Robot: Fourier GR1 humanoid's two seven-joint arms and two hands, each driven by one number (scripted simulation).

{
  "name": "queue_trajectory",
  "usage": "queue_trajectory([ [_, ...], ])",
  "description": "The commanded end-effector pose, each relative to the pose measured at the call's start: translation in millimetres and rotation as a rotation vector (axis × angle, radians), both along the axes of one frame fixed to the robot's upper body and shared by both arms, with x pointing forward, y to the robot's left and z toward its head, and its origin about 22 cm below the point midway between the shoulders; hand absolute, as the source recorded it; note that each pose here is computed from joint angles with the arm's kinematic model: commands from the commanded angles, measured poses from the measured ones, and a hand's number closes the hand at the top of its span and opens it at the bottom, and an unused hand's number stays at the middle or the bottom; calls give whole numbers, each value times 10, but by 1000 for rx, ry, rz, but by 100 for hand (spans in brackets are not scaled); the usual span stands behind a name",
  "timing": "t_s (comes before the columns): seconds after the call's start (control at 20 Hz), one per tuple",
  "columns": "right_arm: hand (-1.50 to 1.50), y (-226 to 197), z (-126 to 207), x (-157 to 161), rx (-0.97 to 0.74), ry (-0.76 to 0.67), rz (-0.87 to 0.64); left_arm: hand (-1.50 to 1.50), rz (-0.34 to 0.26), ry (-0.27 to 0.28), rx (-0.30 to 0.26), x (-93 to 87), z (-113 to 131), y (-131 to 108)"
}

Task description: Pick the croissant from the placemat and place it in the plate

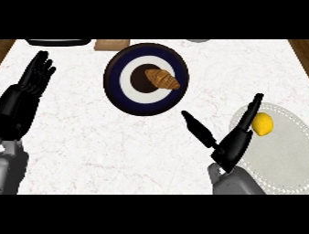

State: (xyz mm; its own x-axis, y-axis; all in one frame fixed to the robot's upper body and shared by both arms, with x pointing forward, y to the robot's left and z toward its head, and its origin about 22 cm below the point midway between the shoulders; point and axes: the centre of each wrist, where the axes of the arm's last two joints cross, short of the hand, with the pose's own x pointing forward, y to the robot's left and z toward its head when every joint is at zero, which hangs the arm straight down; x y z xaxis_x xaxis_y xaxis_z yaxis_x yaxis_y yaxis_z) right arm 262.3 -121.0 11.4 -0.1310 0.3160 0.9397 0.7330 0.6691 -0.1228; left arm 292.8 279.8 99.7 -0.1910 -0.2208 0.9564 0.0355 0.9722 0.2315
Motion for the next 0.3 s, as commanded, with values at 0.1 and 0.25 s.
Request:
queue_trajectory([
  [0.1, -150, -84, -215, -464, -41, 13, -3, 0, -8, 16, 7, 53, 122, -2],
  [0.25, -150, -418, -218, -499, -74, 31, -57, 0, 8, -5, 1, -35, -44, 16],
])
